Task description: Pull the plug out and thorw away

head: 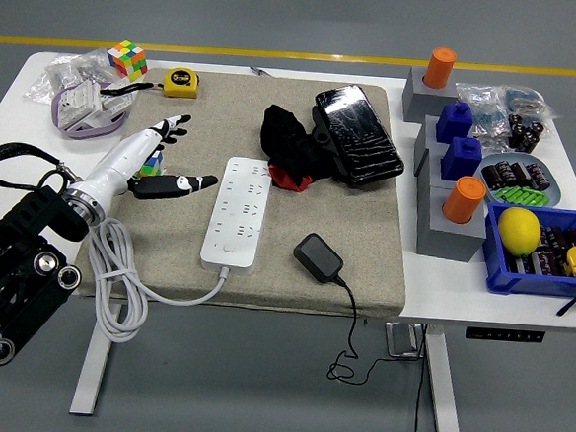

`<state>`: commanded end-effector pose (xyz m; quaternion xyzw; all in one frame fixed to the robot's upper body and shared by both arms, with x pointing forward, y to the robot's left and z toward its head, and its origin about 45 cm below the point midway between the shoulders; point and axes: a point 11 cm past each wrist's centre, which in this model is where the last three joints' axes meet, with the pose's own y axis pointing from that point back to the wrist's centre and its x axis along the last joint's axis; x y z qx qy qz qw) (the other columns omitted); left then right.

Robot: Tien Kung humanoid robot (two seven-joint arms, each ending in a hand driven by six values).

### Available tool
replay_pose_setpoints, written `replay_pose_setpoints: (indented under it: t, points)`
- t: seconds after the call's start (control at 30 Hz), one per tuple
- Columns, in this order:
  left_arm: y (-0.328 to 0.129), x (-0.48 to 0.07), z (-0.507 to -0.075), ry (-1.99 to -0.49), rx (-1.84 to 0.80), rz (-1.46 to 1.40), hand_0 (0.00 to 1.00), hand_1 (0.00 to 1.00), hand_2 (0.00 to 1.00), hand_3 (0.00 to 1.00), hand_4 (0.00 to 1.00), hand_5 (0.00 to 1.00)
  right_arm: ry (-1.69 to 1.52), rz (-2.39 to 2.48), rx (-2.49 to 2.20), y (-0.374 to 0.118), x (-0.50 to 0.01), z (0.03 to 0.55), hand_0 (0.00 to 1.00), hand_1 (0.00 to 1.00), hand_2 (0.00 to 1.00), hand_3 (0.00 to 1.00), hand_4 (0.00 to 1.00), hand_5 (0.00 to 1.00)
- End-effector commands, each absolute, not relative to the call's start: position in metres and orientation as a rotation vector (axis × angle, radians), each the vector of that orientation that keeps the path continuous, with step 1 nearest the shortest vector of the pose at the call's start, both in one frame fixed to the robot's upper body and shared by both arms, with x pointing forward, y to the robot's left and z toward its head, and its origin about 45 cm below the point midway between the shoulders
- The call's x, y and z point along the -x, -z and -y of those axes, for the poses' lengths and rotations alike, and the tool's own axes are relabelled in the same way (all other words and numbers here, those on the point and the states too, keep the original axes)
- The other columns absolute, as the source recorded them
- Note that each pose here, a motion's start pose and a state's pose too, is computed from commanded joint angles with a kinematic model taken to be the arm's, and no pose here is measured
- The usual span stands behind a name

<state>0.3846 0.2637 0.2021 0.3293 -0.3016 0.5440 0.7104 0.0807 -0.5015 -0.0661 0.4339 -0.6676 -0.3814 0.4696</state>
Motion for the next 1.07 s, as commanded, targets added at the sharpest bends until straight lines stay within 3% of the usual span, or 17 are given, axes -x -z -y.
replay_pose_setpoints:
  t: [1.07]
  points:
    - [-0.2027,-0.3850,-0.2643,-1.206,-0.735,0.671,0.774,0.841,0.893,0.963,0.998,0.626,0.932,1.634,-1.066,0.0658,-0.0815,0.5016,0.618,0.662,0.683,0.635,0.986,0.534]
